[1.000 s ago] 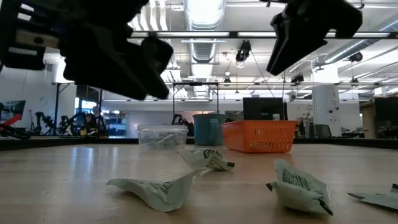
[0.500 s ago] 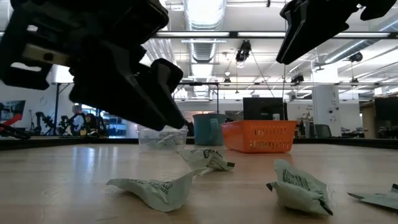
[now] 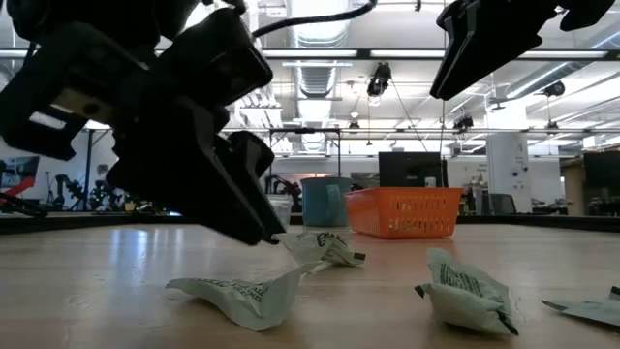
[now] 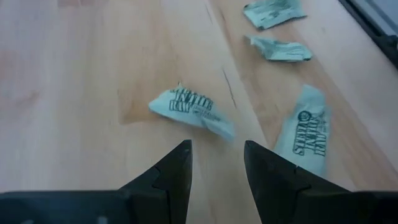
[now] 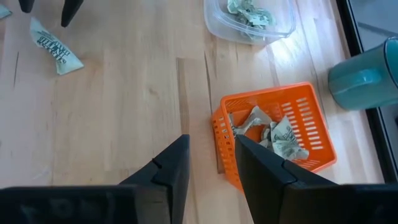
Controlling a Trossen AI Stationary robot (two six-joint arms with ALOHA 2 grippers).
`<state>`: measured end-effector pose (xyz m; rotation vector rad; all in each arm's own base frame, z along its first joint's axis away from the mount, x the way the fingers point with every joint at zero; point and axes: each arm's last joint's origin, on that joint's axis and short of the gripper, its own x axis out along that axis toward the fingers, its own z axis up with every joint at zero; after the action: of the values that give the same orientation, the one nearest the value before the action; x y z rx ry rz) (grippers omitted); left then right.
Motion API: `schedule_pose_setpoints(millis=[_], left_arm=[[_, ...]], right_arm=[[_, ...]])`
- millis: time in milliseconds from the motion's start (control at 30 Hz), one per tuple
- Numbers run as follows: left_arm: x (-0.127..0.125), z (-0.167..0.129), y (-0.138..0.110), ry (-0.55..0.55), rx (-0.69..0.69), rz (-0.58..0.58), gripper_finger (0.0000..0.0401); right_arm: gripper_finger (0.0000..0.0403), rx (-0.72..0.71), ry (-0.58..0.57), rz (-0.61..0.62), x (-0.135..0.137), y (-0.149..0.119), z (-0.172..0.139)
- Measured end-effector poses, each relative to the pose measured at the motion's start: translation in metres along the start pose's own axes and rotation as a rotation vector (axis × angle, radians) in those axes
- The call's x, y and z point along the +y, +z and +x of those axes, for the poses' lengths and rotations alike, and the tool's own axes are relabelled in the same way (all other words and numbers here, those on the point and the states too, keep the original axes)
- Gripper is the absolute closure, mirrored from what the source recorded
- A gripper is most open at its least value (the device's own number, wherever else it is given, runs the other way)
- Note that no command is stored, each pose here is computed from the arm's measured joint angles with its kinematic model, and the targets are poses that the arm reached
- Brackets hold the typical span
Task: Pick and place items into bin
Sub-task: Put the stevia packet into the transparent bin
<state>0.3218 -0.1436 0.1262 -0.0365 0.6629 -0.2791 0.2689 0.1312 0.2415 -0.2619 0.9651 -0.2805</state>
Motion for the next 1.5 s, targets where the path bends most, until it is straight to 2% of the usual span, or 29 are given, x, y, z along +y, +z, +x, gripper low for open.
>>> schedule_pose_setpoints(millis=[400, 867, 1500], left_arm=[[0.000, -0.001, 0.002, -0.006, -0.016, -0.107, 0.0271], [0.000, 0.016, -0.002, -0.007, -0.008, -0.110, 0.0271], [0.000, 0.017, 0.003, -0.014, -0.033, -0.109, 0.0271]], right_arm=[[0.0297, 0.000, 0.000, 0.004, 0.000, 0.000, 0.000], [0.0314, -0.004, 0.001, 0.007, 0.000, 0.000, 0.000], [0.0317, -0.010, 0.004, 0.004, 0.000, 0.001, 0.000]])
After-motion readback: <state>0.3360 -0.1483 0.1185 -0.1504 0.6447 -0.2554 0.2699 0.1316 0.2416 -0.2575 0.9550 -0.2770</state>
